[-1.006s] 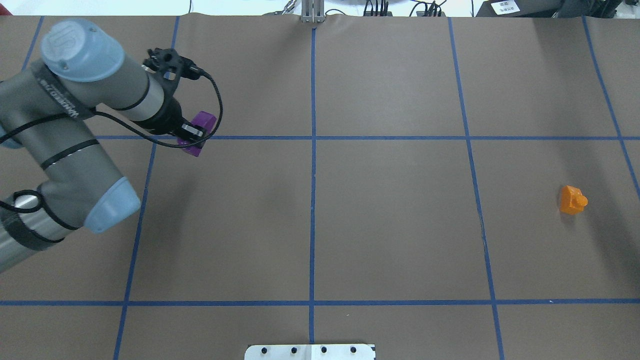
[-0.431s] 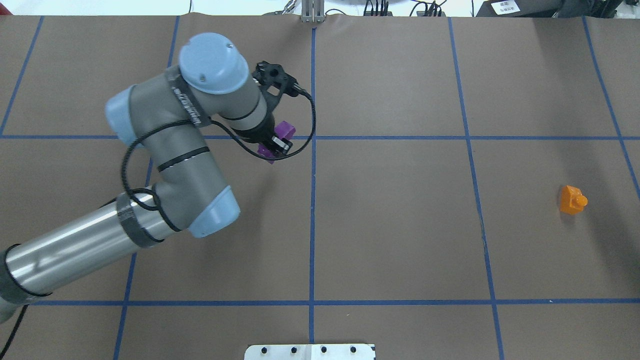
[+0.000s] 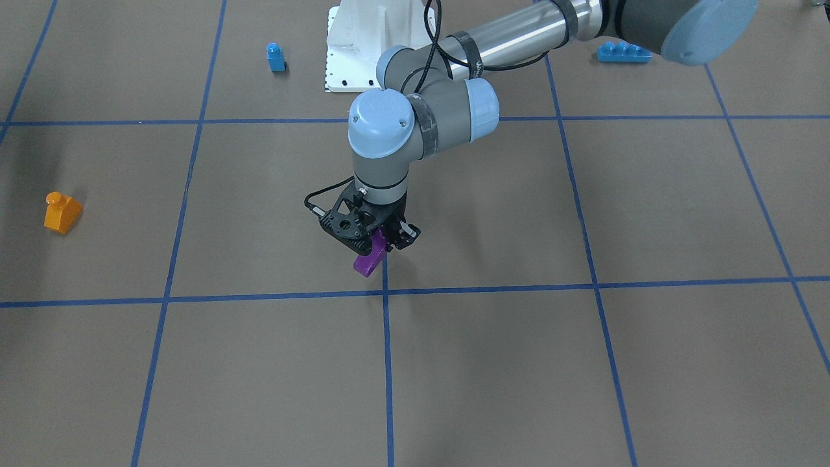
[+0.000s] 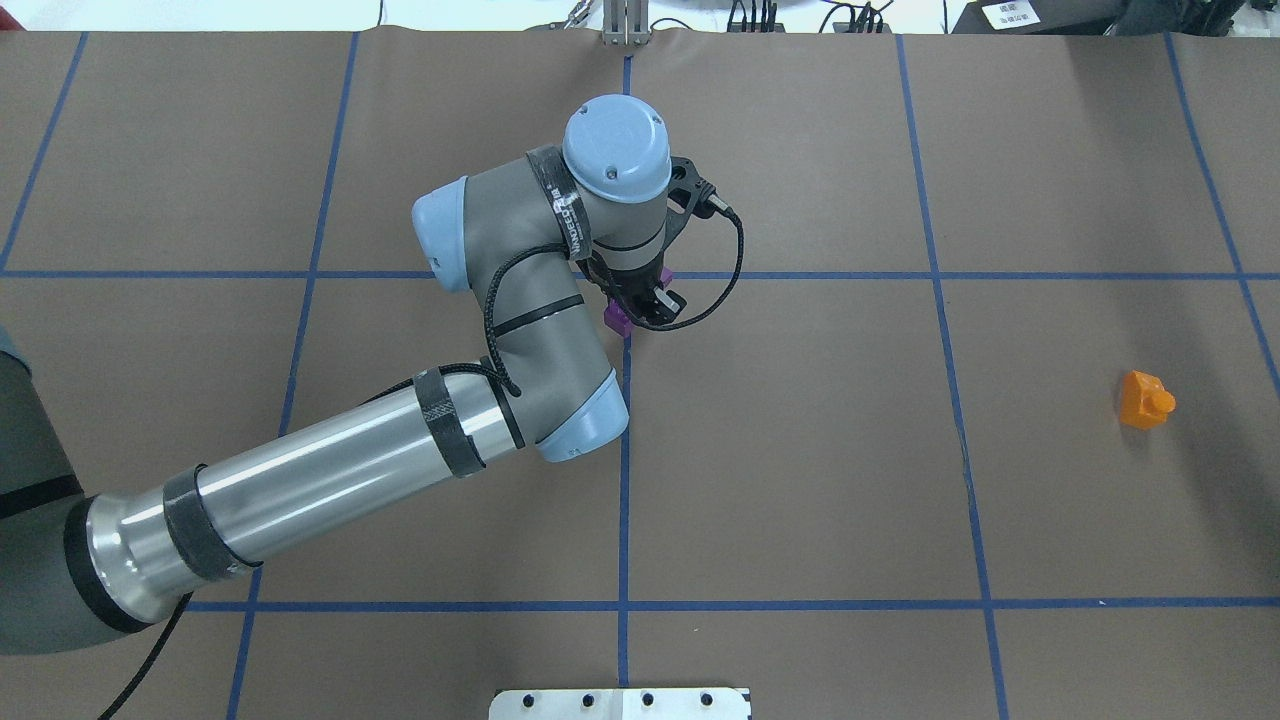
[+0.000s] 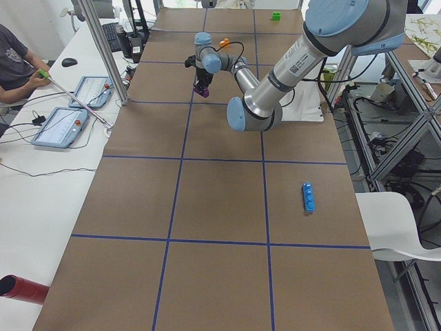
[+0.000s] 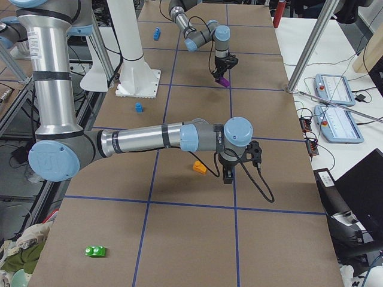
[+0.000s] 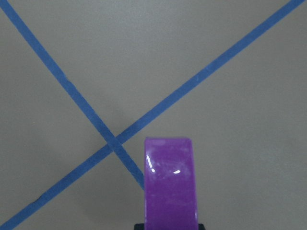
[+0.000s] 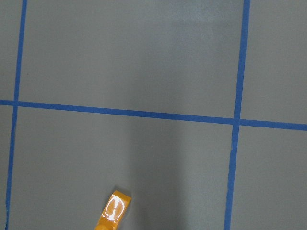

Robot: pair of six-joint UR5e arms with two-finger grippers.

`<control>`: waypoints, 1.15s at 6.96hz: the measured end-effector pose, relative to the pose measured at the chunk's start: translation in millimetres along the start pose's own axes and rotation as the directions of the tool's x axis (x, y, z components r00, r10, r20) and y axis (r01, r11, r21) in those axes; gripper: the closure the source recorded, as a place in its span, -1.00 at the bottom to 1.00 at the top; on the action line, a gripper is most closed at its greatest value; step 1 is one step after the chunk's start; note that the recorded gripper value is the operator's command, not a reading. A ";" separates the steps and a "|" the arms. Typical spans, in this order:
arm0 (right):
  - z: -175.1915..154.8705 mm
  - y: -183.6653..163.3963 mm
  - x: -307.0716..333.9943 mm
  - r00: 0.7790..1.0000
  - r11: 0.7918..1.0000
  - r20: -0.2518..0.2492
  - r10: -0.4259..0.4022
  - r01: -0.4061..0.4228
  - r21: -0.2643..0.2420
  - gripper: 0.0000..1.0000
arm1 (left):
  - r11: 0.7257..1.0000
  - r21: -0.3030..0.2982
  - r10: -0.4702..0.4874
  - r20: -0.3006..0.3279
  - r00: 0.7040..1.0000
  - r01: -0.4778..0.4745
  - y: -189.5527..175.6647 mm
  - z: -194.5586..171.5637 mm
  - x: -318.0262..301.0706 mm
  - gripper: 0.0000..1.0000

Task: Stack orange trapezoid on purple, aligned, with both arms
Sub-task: 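Carry the purple block with the left gripper to the table center, then release the purple block and withdraw left arm while right gripper reaches orange block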

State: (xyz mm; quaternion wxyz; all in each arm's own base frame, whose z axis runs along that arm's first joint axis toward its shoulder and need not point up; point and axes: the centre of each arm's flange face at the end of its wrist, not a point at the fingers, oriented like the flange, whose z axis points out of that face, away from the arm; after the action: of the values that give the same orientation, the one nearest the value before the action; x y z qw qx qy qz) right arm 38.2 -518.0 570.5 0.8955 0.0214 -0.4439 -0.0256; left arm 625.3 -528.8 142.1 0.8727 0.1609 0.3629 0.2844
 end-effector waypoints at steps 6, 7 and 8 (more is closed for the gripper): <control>-3.9 -0.9 -8.3 1.000 1.000 0.022 -0.012 0.012 0.009 -1.00 | 1.000 0.009 -0.027 0.014 1.000 0.027 5.0 26.2 8.2 -1.00; -2.7 -0.9 -15.3 1.000 1.000 0.019 -0.005 0.005 0.007 -1.00 | 0.997 0.027 -0.072 -0.001 0.997 0.072 -6.2 8.5 -10.5 -1.00; 8.1 -1.0 -31.8 1.000 1.000 0.005 0.006 -0.006 -0.011 -1.00 | 0.993 0.035 -0.116 -0.035 0.993 0.117 -20.1 -18.2 -42.6 -1.00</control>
State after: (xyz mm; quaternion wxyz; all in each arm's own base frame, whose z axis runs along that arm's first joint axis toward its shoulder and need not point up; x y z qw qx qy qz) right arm 12.4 -517.0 550.1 0.8945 0.0150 -0.4461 -0.0254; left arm 595.2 -569.3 142.9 0.8786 0.1508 0.3912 0.2289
